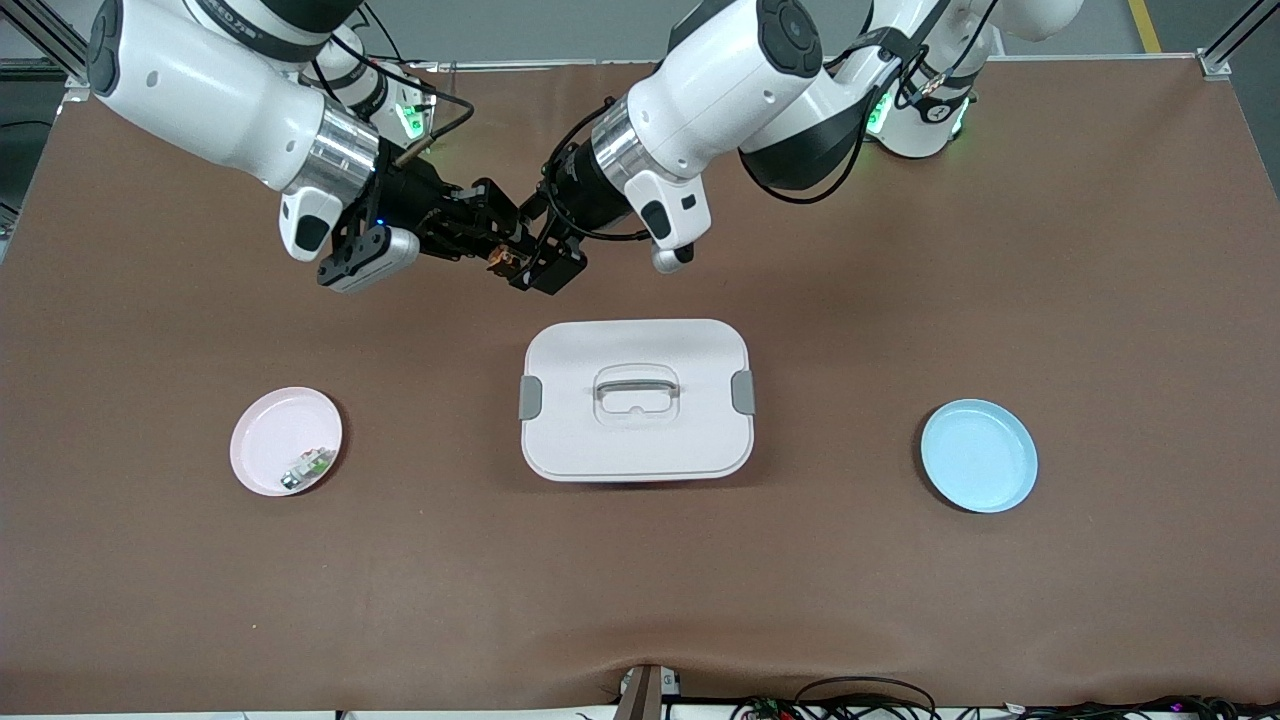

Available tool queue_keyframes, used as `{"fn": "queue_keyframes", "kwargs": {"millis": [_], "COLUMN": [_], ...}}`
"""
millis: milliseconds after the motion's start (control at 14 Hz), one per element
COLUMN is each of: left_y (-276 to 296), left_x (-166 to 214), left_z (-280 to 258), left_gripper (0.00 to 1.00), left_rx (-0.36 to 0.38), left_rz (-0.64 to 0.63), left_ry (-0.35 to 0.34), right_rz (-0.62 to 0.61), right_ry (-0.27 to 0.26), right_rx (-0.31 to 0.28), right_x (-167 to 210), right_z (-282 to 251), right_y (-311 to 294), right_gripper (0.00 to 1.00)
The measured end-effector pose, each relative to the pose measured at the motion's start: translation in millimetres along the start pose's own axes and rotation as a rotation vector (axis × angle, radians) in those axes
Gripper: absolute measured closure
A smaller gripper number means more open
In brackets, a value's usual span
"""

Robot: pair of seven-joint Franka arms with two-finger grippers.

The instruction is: Transfer orange switch to right arm and place

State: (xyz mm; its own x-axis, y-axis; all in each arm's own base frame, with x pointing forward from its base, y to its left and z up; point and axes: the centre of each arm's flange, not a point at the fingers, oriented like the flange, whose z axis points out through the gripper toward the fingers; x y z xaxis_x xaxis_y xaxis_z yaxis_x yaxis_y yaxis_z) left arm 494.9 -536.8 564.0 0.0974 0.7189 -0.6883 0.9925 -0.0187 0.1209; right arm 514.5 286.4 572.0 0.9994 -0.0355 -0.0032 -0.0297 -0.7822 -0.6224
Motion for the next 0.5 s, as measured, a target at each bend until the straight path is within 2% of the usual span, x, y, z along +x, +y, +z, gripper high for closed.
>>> {"fn": "queue_keyframes", "kwargs": {"millis": [143, 287, 501], "left_y": [0.5, 3.0, 12.4], "left_x": [0.2, 1.8, 4.8], "left_z": [-0.7, -3.2, -19.4], "left_gripper": [0.00, 0.00, 0.00], "left_rx": [-0.002, -0.015, -0.071], "left_rz": [0.001, 0.015, 0.073], "left_ry": [0.001, 0.018, 0.076], "right_rz": [-0.032, -0.151, -0.400], "right_ry": [0.006, -0.011, -0.108], "right_rx": [-0.047, -0.131, -0.228], "right_x": [0.2, -0.9, 0.0], "right_z": [0.1, -1.0, -13.3], "right_y": [2.9, 7.7, 25.9], "right_gripper": [0.58, 0.58, 0.58]}}
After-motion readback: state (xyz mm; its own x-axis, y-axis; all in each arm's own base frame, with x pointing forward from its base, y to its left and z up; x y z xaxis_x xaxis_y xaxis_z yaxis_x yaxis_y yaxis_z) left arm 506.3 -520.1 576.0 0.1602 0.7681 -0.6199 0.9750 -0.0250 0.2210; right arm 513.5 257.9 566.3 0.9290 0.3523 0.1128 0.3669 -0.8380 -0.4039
